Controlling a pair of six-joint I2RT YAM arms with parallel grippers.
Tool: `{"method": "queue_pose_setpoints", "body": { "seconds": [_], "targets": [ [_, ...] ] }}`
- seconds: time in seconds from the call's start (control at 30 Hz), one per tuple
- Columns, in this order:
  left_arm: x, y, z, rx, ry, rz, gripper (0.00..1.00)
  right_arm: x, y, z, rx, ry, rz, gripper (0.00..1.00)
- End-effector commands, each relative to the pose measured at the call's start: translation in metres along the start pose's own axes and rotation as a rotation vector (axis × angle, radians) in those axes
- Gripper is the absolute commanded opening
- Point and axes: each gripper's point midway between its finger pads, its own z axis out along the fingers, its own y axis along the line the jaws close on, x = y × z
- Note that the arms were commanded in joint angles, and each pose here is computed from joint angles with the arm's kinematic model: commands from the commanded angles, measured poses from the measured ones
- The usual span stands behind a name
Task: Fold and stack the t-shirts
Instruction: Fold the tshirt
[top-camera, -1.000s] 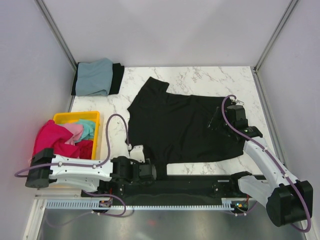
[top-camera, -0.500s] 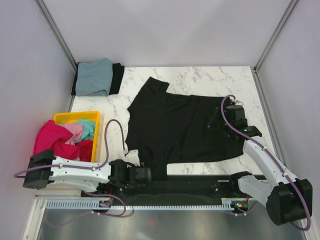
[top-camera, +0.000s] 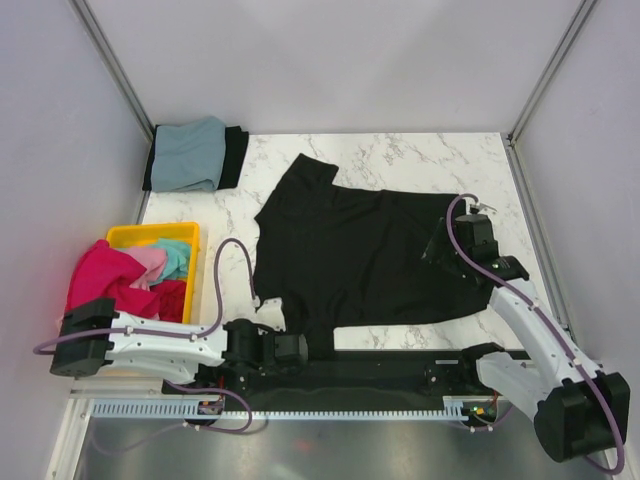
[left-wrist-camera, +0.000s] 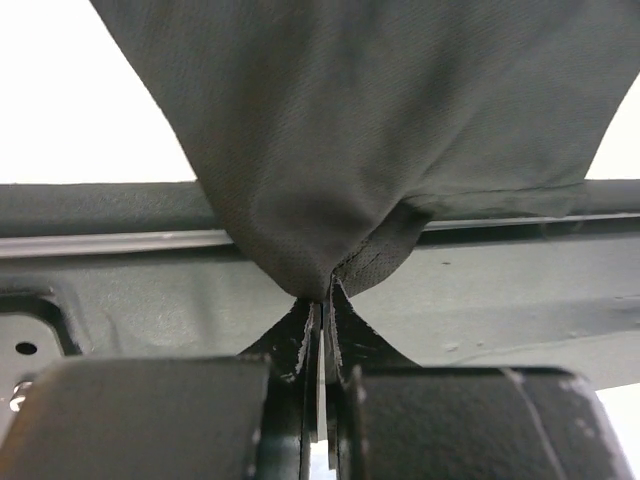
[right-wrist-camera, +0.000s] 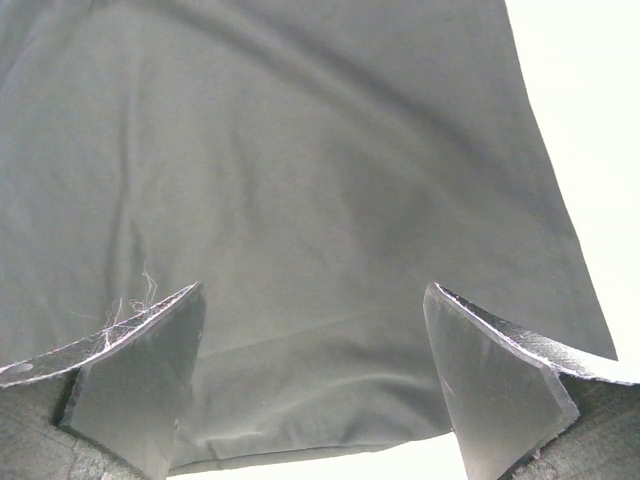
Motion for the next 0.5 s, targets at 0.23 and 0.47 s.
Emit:
{"method": "queue_pose_setpoints", "body": {
  "seconds": [0.23, 0.47],
  "targets": [
    [-0.091, -0.033, -0.024, 0.149, -0.192, -0.002, 0.02, 0.051, -0.028, 0.006, 0.095, 0.105, 0.114, 0.98],
    [-0.138, -0.037, -0.017, 0.222, -0.222, 0.068, 0.02, 0.056, -0.106, 0.004, 0.409, 0.048, 0.406, 0.97]
  ]
}}
